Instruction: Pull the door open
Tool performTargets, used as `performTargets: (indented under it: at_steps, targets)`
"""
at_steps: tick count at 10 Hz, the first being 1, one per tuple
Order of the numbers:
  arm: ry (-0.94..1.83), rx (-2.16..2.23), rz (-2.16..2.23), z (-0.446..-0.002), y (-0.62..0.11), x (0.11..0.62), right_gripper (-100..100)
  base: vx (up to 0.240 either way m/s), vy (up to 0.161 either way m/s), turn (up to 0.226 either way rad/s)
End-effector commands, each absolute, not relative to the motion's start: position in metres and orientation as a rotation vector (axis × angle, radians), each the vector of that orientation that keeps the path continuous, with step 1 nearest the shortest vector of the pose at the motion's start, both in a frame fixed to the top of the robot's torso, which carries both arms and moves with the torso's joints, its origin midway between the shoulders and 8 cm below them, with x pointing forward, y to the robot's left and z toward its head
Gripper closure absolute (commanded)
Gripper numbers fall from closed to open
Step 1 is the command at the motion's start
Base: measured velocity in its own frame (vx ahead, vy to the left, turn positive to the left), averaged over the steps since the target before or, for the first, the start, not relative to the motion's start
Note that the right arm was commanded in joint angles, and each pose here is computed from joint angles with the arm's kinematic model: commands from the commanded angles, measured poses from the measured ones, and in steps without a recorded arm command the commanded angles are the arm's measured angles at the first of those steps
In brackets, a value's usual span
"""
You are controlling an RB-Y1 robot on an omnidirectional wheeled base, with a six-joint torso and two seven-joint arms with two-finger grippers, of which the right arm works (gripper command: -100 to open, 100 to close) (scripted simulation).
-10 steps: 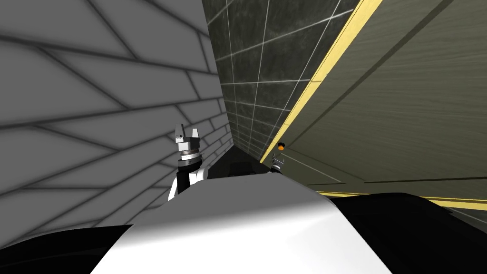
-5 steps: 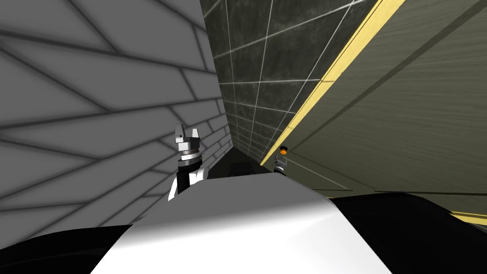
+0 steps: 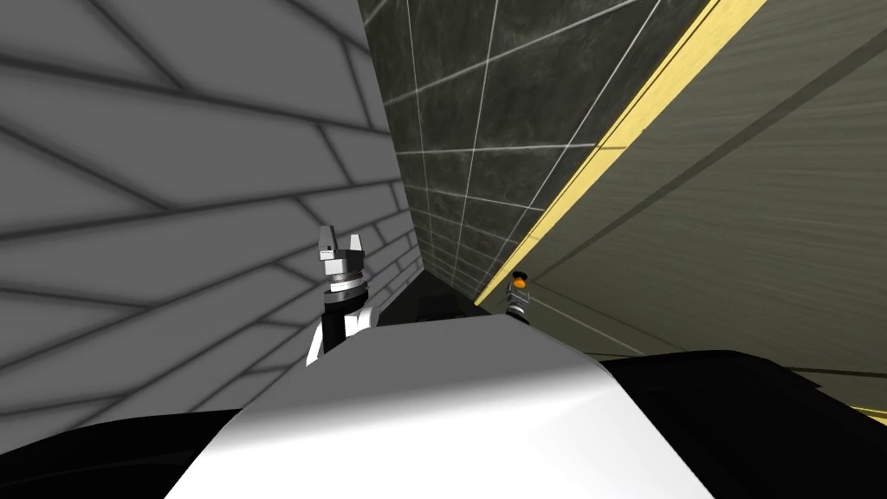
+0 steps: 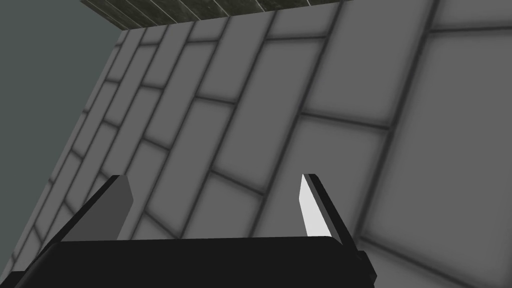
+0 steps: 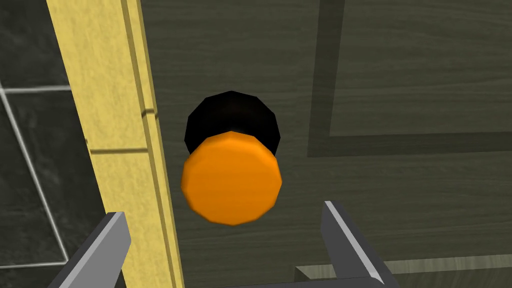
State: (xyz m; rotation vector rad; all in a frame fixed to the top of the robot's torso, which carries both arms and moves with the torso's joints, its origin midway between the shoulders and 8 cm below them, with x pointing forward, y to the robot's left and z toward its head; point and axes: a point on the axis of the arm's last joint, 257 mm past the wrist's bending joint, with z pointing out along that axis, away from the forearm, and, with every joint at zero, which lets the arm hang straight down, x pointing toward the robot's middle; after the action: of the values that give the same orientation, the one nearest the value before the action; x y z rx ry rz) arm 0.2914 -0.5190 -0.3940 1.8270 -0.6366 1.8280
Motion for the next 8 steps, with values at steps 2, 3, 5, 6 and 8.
performTargets:
  at_steps: [2, 3, 5, 6, 8]
  targets:
    - [-0.637, 1.831, 1.829, -0.395, -0.536, 0.283, -100, 0.103, -0.001, -0.012]
    - [-0.637, 1.831, 1.83, -0.394, -0.542, 0.28, -100, 0.094, 0.003, -0.013]
    - [-0.636, 1.832, 1.83, -0.393, -0.552, 0.275, -100, 0.097, -0.006, -0.012]
    - [-0.636, 1.833, 1.83, -0.393, -0.556, 0.273, -100, 0.096, -0.005, -0.006]
    - [-0.634, 1.833, 1.828, -0.393, -0.559, 0.271, -100, 0.096, 0.001, -0.007]
